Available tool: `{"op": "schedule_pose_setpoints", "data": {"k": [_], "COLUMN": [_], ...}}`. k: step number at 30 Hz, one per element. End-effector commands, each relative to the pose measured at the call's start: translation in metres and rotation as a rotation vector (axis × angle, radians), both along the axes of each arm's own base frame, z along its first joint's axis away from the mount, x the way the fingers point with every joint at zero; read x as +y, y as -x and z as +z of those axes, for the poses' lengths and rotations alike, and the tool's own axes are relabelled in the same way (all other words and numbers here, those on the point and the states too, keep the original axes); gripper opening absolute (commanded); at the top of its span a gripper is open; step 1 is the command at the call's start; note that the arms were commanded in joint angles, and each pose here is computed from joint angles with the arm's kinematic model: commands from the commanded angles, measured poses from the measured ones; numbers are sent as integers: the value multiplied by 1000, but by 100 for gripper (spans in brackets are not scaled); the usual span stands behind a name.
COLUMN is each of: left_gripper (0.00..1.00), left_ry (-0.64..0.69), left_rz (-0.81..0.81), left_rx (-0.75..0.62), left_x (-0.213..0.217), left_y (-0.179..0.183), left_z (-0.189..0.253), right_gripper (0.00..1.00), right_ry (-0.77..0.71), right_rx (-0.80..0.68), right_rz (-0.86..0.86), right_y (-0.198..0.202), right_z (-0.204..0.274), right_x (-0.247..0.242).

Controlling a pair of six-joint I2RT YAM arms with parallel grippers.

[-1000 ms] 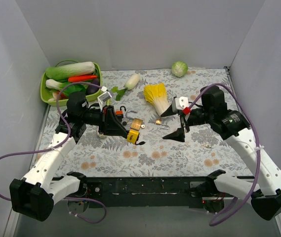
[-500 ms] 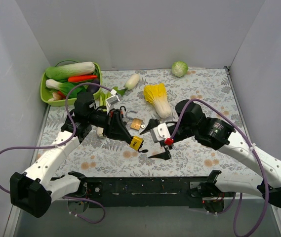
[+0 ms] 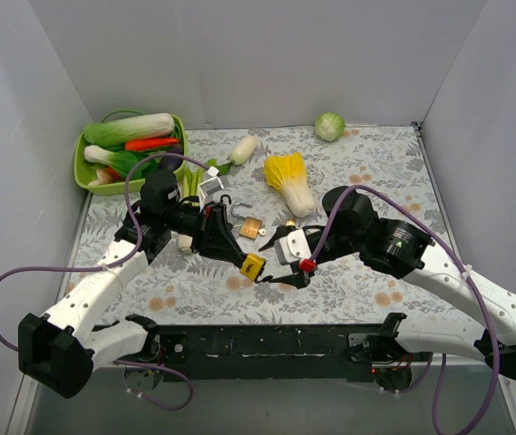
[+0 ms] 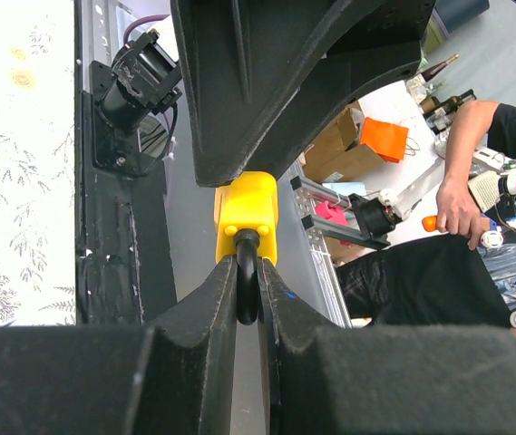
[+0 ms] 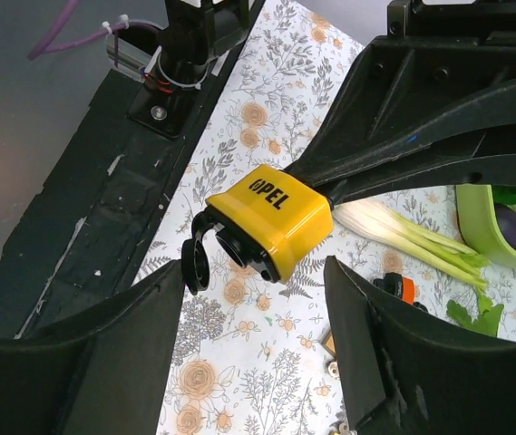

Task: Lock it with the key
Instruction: Adjust the lock.

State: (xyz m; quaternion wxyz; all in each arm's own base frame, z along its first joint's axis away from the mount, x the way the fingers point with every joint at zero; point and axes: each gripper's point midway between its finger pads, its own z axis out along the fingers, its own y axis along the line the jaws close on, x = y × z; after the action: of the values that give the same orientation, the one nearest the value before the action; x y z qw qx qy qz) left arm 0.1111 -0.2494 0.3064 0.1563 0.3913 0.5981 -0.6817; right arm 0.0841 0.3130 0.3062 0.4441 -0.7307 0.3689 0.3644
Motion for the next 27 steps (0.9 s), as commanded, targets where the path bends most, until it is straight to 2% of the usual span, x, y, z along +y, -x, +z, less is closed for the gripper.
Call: {"op": "schedule_pose_setpoints", "data": {"k": [1, 7, 13, 21, 27], "left_gripper": [0, 0, 0, 0, 0], "left_ry": [44, 42, 43, 41, 41], "left_rz": [-90, -88, -94, -88, -93], "left_rx": [-54, -57, -58, -57, -61], "left_x": [5, 3, 3, 1, -1], "left_y": [13, 13, 15, 13, 15], "left_z": [13, 12, 12, 11, 11], "right_gripper": [70, 64, 70, 70, 63], "right_ry": [-60, -75, -95, -90, -92], "right_rx": [-45, -39, -76, -119, -115], "right_rz": [-1, -15, -1, 22, 8], "right_y": [-1, -2, 0, 1, -2], "right_z": [18, 21, 20, 17, 18], "right_x": [3, 6, 5, 6, 10]}}
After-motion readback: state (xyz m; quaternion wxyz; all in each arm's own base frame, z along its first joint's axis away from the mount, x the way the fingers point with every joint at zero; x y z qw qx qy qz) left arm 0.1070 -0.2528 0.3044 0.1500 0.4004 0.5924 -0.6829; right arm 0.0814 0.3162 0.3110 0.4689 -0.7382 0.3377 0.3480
